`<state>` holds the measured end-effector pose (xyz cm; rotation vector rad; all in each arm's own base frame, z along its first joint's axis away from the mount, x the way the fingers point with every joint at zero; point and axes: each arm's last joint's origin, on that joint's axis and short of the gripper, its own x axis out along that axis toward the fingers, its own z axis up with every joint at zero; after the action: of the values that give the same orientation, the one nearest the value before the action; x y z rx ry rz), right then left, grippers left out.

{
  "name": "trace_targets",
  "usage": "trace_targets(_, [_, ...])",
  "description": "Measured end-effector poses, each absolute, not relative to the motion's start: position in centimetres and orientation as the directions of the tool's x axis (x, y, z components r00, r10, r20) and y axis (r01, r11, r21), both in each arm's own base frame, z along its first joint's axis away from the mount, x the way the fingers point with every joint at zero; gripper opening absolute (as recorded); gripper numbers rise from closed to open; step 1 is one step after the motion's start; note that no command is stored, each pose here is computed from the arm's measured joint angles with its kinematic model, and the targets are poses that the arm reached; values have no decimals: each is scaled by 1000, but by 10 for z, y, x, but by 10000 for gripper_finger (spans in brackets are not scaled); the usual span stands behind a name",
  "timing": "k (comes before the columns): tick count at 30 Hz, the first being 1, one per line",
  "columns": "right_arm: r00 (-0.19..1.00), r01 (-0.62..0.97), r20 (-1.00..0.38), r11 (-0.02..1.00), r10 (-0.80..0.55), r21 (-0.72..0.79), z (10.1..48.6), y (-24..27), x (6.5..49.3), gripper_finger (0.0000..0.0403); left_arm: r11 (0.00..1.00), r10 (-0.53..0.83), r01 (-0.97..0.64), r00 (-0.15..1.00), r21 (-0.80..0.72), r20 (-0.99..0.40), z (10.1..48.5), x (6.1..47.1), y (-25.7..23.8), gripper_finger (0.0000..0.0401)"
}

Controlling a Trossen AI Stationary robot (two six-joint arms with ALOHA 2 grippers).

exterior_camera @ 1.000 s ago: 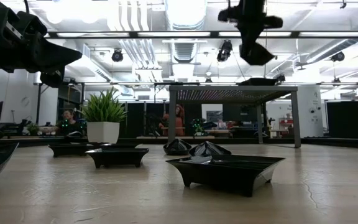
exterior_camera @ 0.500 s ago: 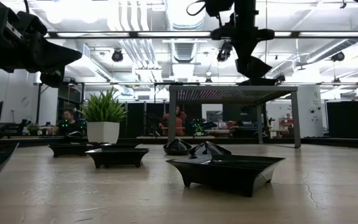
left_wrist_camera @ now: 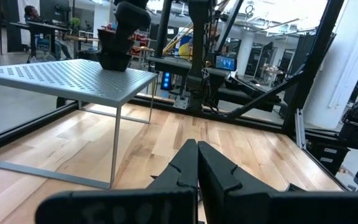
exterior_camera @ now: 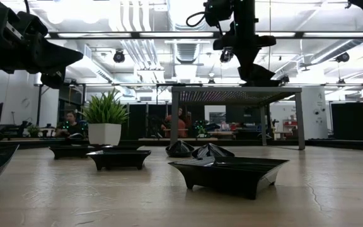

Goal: Pick & Place Mini shaped plates
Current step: Stack the black distorted square plate on top of the black distorted square plate on the shelf

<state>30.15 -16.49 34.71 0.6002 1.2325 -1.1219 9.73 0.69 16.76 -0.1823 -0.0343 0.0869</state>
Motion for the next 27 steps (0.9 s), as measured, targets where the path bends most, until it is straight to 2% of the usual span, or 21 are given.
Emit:
trace_targets(7, [-61, 904, -940, 380, -335, -194, 347, -165, 302, 19, 980, 89, -83, 996, -183, 26, 168, 97, 7, 5])
trace_targets(20, [-60, 914, -940, 361, -336, -187, 347, -164, 301, 133, 980, 89, -83, 996, -183, 26, 168, 97, 7, 5])
trace_targets(27, [-72, 900, -930, 379, -360, -217, 348, -165, 301, 166, 980, 90, -84, 996, -183, 26, 168, 97, 7, 5])
